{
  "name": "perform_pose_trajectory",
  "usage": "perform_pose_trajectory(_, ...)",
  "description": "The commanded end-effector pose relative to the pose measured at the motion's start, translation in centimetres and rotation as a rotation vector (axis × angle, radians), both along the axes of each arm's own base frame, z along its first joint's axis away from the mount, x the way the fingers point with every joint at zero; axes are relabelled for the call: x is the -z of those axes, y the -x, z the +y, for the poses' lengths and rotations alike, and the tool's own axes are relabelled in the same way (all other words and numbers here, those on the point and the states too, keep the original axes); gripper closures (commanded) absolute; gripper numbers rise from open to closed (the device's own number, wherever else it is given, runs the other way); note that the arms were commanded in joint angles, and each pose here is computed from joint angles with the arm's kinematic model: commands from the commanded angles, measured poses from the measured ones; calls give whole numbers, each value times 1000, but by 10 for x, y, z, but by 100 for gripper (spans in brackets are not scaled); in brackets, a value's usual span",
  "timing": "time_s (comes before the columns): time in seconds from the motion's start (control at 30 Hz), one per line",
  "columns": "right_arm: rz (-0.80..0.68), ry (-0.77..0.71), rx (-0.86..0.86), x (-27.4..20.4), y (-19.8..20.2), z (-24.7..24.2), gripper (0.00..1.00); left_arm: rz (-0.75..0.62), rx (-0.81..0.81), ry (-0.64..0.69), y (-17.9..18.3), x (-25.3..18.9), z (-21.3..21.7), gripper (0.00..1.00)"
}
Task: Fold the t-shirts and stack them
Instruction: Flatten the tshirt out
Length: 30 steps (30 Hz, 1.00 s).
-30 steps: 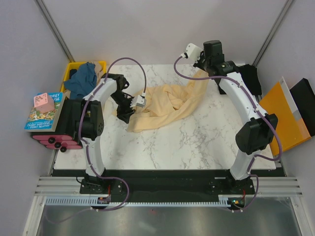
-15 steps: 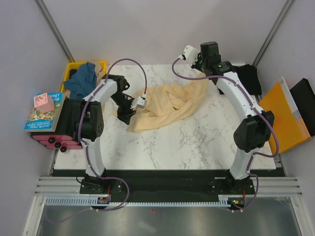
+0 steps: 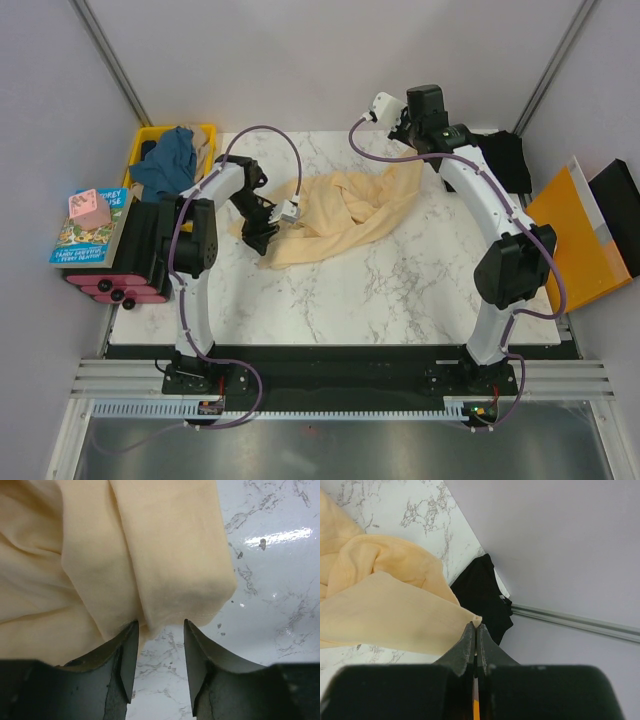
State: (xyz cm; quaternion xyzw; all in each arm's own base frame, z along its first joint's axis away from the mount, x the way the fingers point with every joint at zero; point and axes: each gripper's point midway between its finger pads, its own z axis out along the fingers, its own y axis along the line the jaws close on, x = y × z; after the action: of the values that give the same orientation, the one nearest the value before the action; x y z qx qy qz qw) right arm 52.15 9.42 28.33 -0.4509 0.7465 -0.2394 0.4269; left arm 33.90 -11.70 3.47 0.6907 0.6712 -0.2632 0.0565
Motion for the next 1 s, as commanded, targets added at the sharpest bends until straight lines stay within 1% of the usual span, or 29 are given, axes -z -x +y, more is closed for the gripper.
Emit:
perform_pose_trajectory(0.0,-85,-27,9,-30,-6,3,100,129,1,-14,27,-18,3,57)
perform_pose_trajectory(0.03,-86,-29,6,-30,-6,4,100,129,0,-16,26,-17,2,66)
perform_pose_trajectory(0.13,-88,-27,5,-31,-7,4,100,147,-4,-24,28,-15,0,82)
perform_pose_trajectory(0.23,-87,-21,5,-31,-6,3,100,159,-7,-23,32,-17,-2,87)
perform_pose_trajectory(0.27,-89,-20,4,-32,-6,3,100,162,-8,-21,33,-17,-2,96)
perform_pose_trajectory(0.3,-90,-19,6,-32,-6,3,100,163,-10,-20,33,-18,-3,98)
perform_pose_trajectory(0.5,-91,-17,8,-32,-5,2,100,191,-40,-9,38,-24,-6,98)
perform_pose_trajectory(0.6,-97,-6,17,-33,-5,-1,100,134,-92,-44,25,-36,-2,98)
perform_pose_trajectory(0.63,-105,0,23,-33,-5,-2,100,56,-107,-61,6,-47,1,98)
perform_pose_trajectory(0.7,-128,29,49,-38,-5,-9,100,-57,-170,-71,-17,-75,9,98)
perform_pose_trajectory(0.73,-153,33,64,-41,-8,-12,100,-176,-196,-82,-42,-98,14,98)
perform_pose_trajectory(0.8,-198,65,109,-51,-10,-22,100,-340,-236,-97,-72,-132,24,98)
perform_pose_trajectory(0.83,-245,65,131,-58,-15,-25,100,-494,-261,-124,-101,-160,32,98)
perform_pose_trajectory(0.87,-282,69,150,-65,-17,-30,100,-575,-275,-141,-113,-177,37,98)
perform_pose_trajectory(0.9,-321,80,193,-73,-18,-37,100,-691,-287,-185,-127,-202,49,98)
perform_pose_trajectory(0.93,-398,73,214,-86,-23,-41,100,-774,-304,-209,-138,-218,54,98)
perform_pose_trajectory(0.97,-452,69,242,-97,-25,-48,100,-923,-315,-220,-163,-243,59,98)
